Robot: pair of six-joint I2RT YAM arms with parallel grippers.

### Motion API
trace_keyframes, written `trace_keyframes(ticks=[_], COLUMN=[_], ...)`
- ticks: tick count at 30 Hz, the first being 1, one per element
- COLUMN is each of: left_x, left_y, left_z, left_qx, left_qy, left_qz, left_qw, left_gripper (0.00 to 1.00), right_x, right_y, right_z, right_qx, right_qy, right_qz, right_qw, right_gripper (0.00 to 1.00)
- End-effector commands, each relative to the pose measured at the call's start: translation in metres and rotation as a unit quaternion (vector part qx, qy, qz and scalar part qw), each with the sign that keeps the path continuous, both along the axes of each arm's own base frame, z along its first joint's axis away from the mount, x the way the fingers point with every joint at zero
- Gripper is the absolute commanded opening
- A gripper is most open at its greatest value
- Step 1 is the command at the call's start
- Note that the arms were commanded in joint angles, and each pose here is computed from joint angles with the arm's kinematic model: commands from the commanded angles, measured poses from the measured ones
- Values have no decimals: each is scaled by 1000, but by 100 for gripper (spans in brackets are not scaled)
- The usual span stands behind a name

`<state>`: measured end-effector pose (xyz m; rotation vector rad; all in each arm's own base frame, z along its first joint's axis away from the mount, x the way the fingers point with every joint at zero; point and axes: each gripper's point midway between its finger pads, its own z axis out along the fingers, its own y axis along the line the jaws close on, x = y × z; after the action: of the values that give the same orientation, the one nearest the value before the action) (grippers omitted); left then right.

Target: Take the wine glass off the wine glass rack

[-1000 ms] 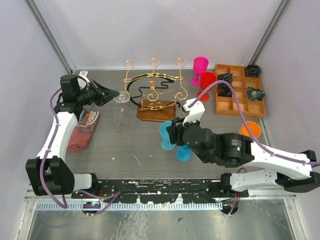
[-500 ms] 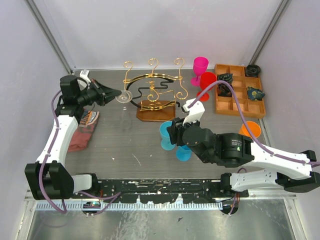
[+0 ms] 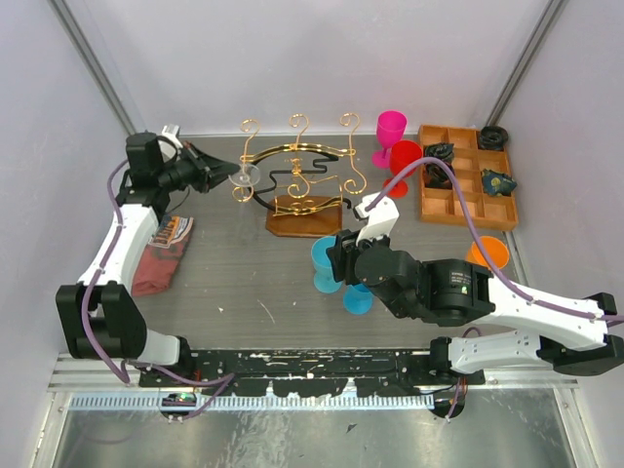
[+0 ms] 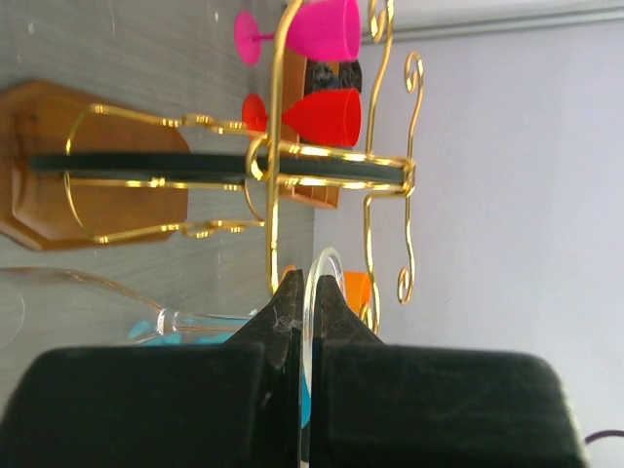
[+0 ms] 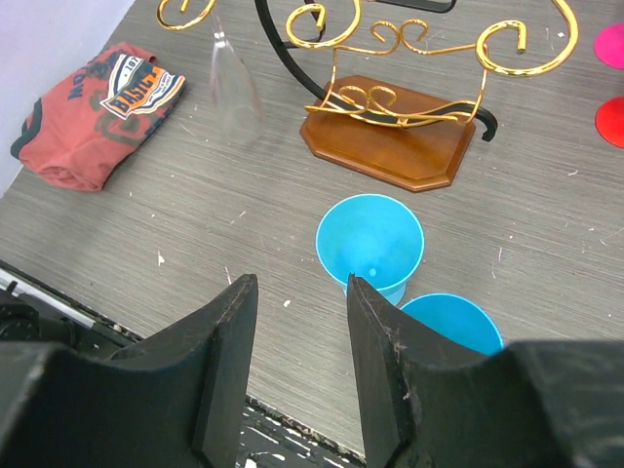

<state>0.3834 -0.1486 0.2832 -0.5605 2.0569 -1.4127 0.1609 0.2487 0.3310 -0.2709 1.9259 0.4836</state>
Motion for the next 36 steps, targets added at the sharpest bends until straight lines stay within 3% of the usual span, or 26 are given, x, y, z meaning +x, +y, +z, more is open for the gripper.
trace_keyframes(ticks=[1, 11, 16, 20, 22, 27, 30, 36], left_x=[20, 55, 82, 100, 106, 111, 114, 121], left_y=[19, 91, 115, 138, 146, 169, 188, 227], left_z=[39, 52, 34, 12, 7, -23, -49, -75], left_qx=[26, 53, 141, 237, 310, 494, 555, 677], left_qy=[-68, -63, -35, 2, 10, 71, 114, 172], left_qz=[24, 115, 149, 182, 193, 212, 221, 230], left_qw=[997, 990, 978, 954, 931, 840, 794, 678], left_gripper=[0, 0, 0, 0, 0, 0, 0, 0], right_x=[3, 3, 2, 1, 1, -2, -9, -23], right_y=[-7, -13, -5, 1, 5, 22, 33, 49], right_z=[11, 12, 14, 21, 19, 9, 5, -13], right_qx=[18, 20, 4, -7, -16, -34, -23, 2], right_qy=[-7, -10, -13, -18, -20, -10, 7, 31], right_qz=[-17, -17, 0, 16, 23, 46, 69, 112], right_qw=[1000, 1000, 1000, 1000, 999, 998, 997, 993], right_gripper=[47, 47, 47, 48, 48, 48, 48, 48])
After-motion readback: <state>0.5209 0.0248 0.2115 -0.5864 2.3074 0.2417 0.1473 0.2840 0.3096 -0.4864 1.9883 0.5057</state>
